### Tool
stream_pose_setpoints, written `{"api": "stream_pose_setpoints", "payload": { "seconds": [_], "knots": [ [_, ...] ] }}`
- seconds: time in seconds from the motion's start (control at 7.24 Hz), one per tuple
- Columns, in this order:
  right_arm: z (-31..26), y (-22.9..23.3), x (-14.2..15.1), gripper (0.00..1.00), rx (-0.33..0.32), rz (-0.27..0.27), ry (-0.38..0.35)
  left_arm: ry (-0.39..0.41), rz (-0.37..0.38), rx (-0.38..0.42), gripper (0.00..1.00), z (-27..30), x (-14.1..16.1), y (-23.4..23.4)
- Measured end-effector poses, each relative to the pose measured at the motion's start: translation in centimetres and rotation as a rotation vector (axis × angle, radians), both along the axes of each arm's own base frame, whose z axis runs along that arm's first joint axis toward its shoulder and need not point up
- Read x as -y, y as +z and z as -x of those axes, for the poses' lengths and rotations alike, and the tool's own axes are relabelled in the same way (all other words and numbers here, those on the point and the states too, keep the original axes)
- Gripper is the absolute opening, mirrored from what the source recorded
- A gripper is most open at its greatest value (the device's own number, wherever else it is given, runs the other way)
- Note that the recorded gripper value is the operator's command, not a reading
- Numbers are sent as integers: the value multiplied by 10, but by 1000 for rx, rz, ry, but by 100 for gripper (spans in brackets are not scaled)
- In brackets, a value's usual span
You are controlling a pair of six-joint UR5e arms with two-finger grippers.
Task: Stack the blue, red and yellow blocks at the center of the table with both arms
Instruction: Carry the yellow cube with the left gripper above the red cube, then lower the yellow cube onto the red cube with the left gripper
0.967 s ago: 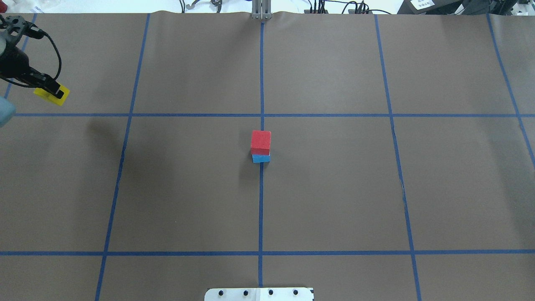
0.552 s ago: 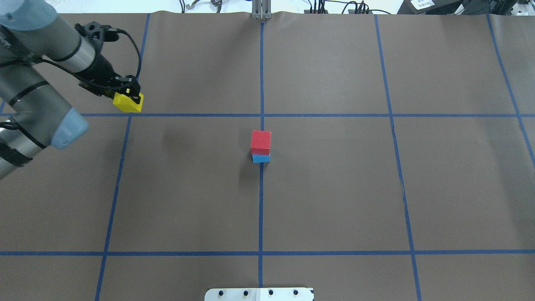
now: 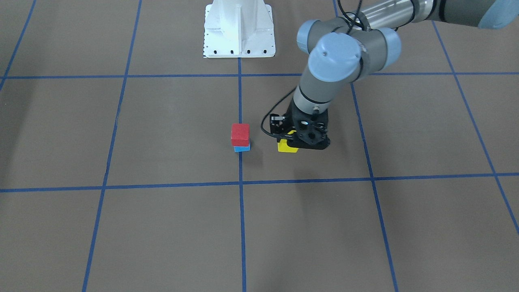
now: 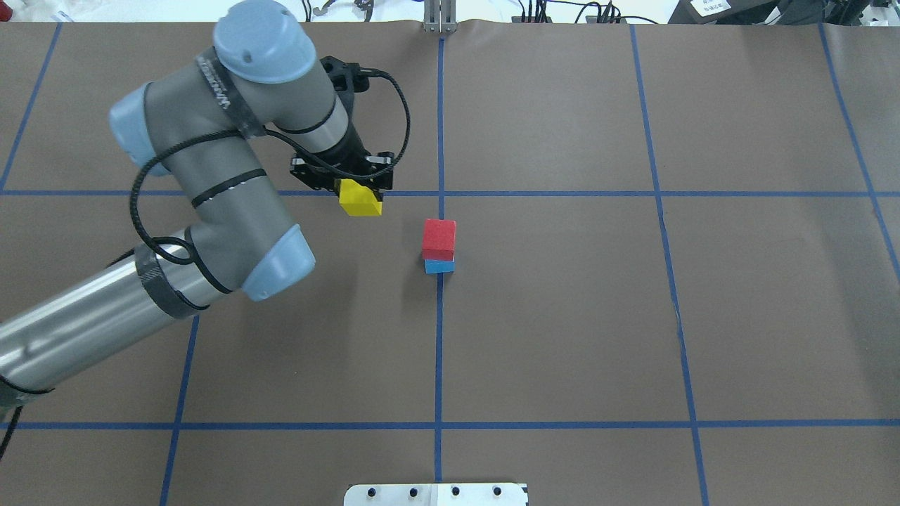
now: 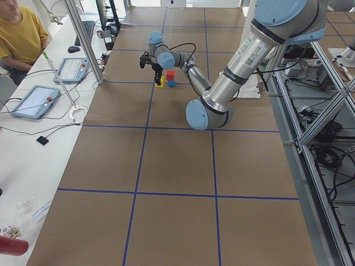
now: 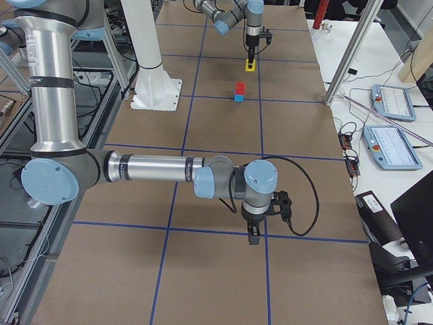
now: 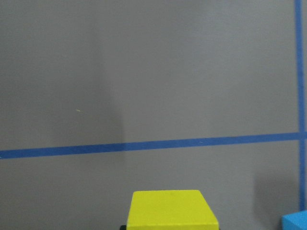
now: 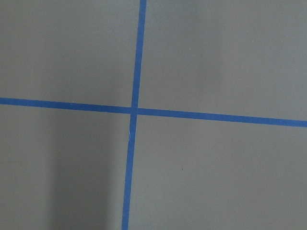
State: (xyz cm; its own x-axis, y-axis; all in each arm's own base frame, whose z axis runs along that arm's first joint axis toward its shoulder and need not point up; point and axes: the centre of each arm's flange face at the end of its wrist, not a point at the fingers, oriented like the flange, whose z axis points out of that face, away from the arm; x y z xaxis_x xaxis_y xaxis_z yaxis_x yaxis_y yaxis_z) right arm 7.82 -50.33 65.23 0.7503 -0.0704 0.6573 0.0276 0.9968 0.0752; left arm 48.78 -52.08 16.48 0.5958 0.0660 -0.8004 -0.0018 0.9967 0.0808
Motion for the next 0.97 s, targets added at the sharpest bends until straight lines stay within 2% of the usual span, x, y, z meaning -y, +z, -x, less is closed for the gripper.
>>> {"api": "stream_pose_setpoints", "payload": {
  "seconds": [0.14,0.28,0.41,0.69,0.97],
  "knots": [
    [0,0,0,100,0,0,0,-5,-6,-12,7,-30,-20,-33],
    [0,0,0,100,0,0,0,-9,-12,-9,21,-56,-32,-54],
    [0,0,0,100,1,0,-1,-11,-15,2,25,-72,-37,-61],
    [0,0,0,100,1,1,0,-7,-15,17,26,-83,-39,-60],
    [0,0,-1,100,2,1,0,-2,2,50,33,-81,-41,-61]
  ]
}}
